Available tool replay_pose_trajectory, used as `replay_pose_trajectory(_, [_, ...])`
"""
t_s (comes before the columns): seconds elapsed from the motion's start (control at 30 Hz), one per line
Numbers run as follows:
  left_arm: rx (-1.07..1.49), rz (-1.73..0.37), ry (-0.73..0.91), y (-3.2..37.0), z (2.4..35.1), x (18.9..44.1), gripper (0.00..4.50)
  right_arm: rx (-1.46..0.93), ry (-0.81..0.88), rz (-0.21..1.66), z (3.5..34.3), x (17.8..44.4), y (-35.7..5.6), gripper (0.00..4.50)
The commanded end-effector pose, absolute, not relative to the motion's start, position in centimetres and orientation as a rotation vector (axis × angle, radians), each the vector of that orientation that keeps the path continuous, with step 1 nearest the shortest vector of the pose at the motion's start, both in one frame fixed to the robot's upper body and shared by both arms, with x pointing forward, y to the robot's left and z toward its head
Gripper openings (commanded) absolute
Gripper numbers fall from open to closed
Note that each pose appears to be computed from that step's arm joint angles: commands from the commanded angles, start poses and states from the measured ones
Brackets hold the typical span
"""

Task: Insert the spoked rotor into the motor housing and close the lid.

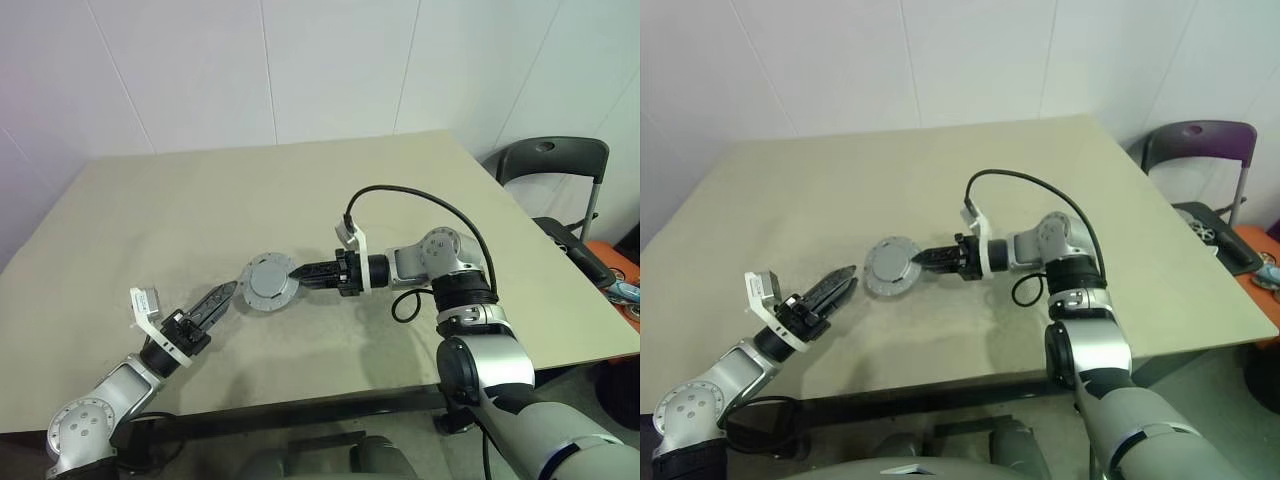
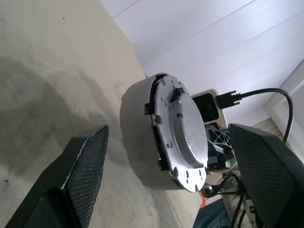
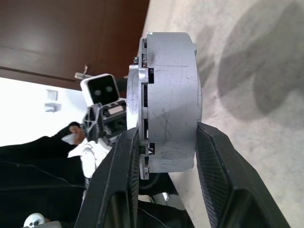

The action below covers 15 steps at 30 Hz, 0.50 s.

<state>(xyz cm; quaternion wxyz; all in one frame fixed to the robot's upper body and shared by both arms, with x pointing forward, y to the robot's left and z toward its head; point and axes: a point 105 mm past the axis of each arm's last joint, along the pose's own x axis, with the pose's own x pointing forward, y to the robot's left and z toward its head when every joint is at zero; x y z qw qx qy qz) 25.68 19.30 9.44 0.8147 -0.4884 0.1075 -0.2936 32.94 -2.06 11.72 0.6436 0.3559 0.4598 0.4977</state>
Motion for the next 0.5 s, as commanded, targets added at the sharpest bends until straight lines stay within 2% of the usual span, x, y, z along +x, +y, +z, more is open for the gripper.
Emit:
replay_pose_trajectory(0.03, [-0.959,-0.631,0.2,20.0,10.6,25.3,4.26,0.817,0.997,1.174,12.9,33.0,-1.6,1.34])
replay_pose_trajectory(0.27, [-0.825,-0.595,0.195,22.0,11.4,24.3,4.26,0.788,1.064,1.073,9.7,32.9,-2.0,1.34])
replay_pose_trajectory(0.5, [-0.705,-0.627,0.199,21.7,13.2,24.1,4.26,0.691,1.055,1.051,8.8,33.1,-2.1,1.34])
